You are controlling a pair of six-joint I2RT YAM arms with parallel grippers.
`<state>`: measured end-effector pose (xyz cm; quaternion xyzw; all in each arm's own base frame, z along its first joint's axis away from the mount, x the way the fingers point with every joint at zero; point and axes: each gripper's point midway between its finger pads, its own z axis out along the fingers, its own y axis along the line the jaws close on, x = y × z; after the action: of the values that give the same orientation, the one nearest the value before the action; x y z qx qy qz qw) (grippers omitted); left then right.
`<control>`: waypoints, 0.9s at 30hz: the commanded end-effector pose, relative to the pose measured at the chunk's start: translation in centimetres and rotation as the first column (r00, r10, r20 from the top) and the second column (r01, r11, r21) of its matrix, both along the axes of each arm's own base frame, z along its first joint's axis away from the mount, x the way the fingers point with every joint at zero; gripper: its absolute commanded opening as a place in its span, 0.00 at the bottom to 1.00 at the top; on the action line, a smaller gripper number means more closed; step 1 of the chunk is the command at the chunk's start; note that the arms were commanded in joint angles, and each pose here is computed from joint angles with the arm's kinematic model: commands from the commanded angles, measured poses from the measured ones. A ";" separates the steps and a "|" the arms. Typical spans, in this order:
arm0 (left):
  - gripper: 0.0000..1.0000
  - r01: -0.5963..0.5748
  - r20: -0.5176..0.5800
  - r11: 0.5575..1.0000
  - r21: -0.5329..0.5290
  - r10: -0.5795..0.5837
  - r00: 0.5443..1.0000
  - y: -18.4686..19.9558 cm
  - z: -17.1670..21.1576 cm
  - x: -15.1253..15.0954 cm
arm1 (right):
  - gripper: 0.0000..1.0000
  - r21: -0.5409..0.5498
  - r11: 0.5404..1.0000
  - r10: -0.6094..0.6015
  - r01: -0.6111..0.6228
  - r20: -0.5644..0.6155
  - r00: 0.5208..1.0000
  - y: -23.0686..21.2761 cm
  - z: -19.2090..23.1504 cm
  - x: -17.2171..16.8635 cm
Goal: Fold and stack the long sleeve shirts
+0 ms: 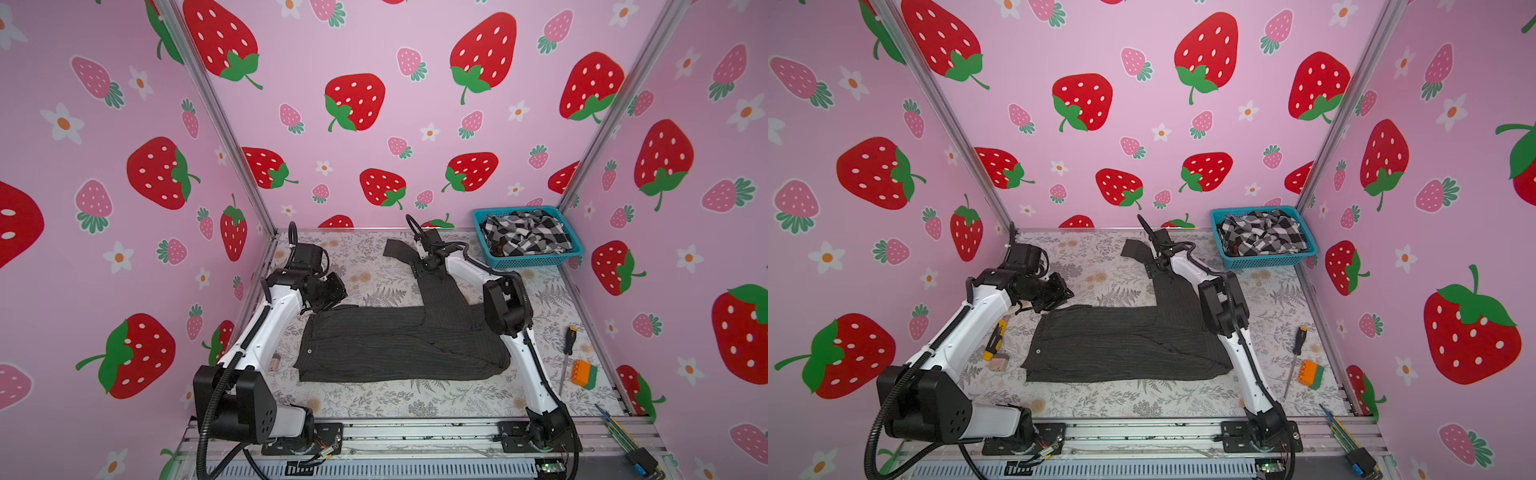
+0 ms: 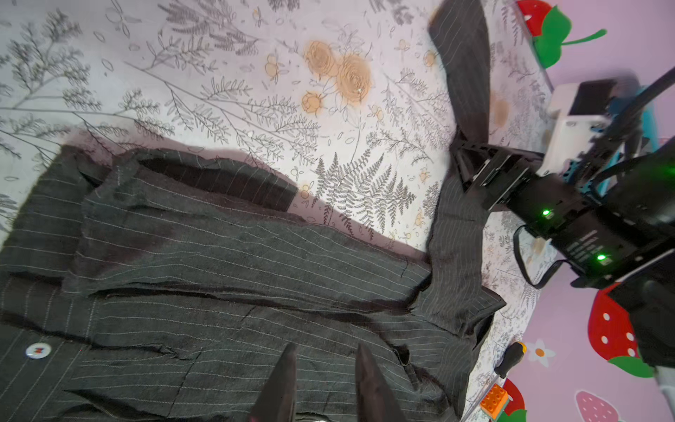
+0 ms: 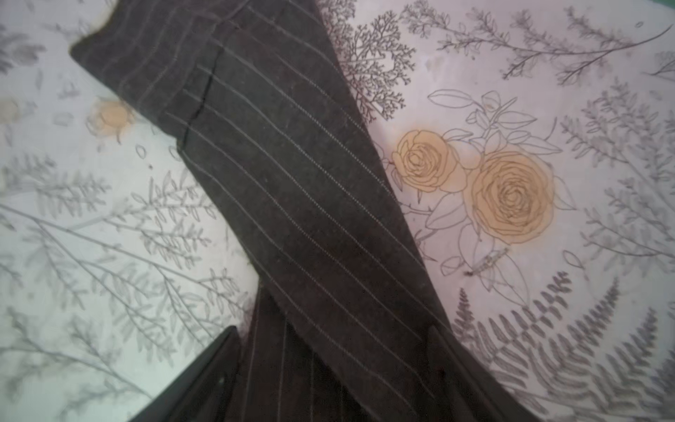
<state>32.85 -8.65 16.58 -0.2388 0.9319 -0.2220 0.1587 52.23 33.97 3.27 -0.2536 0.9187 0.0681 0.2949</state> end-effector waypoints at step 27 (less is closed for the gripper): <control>0.92 -0.050 0.030 0.891 -0.451 0.072 0.997 -6.8 3.6 5.4 | 0.00 0.364 0.914 0.157 -0.177 0.082 0.984 4.0 18.0 -15.6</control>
<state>37.53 -12.84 20.33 -0.2800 0.8673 -0.3796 0.1587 38.22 37.91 24.65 -0.2932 0.8392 0.2426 0.3884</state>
